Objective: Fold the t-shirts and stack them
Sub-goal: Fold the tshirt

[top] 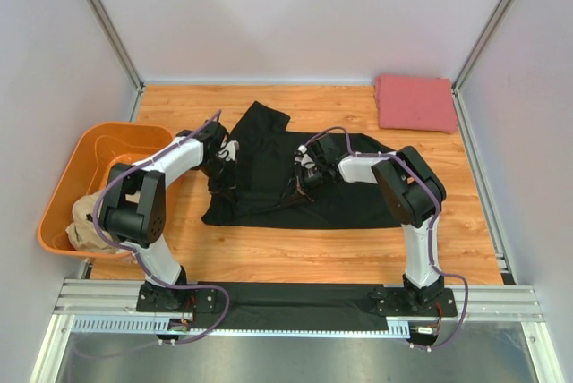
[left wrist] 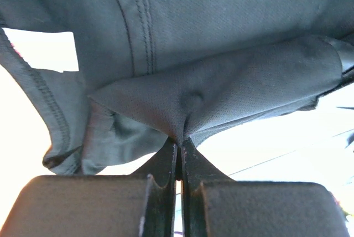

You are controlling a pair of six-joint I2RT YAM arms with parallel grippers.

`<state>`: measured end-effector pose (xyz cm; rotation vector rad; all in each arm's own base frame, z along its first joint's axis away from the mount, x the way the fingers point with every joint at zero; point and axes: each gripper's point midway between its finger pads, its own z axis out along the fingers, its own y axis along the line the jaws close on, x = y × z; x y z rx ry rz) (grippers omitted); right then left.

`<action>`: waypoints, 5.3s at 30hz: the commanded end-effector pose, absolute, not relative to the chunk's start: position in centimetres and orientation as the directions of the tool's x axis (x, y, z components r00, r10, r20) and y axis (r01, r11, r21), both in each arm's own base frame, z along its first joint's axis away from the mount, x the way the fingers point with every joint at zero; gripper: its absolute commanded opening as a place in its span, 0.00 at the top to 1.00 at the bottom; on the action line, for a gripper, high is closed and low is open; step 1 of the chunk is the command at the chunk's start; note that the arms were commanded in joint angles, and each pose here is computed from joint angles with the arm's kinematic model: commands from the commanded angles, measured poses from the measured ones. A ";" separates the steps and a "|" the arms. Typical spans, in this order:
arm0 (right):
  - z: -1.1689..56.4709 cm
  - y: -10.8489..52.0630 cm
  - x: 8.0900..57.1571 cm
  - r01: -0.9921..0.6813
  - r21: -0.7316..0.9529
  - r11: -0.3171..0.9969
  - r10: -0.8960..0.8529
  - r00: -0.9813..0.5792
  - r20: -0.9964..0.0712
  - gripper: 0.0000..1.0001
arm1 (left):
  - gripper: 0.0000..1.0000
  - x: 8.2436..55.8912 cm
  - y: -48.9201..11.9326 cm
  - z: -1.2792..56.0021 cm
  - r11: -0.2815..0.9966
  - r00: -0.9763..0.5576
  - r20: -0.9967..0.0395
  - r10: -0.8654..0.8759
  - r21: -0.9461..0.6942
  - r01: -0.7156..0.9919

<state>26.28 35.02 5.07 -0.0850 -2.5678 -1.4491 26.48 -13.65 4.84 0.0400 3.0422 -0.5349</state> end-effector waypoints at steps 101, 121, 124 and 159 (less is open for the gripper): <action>4.4 33.7 31.8 -0.147 0.607 0.781 -0.166 -0.986 -0.026 0.94 | 0.62 30.9 -10.8 6.9 0.931 -0.946 -0.214 -0.243 -0.325 -0.165; 4.5 37.6 27.1 -0.184 0.639 0.747 -0.249 -0.969 0.011 0.84 | 0.88 26.6 -11.9 2.9 0.935 -0.962 -0.137 -0.237 -0.301 -0.188; 1.9 36.2 26.0 -0.180 0.594 0.784 -0.263 -0.963 0.055 0.84 | 0.88 25.5 -10.9 1.0 0.954 -0.974 -0.073 -0.214 -0.229 -0.193; 6.8 -0.1 32.6 0.480 0.074 0.874 0.483 -0.843 -0.239 0.45 | 0.72 24.9 -15.5 3.2 0.921 -0.981 -0.132 -0.139 -0.380 -0.079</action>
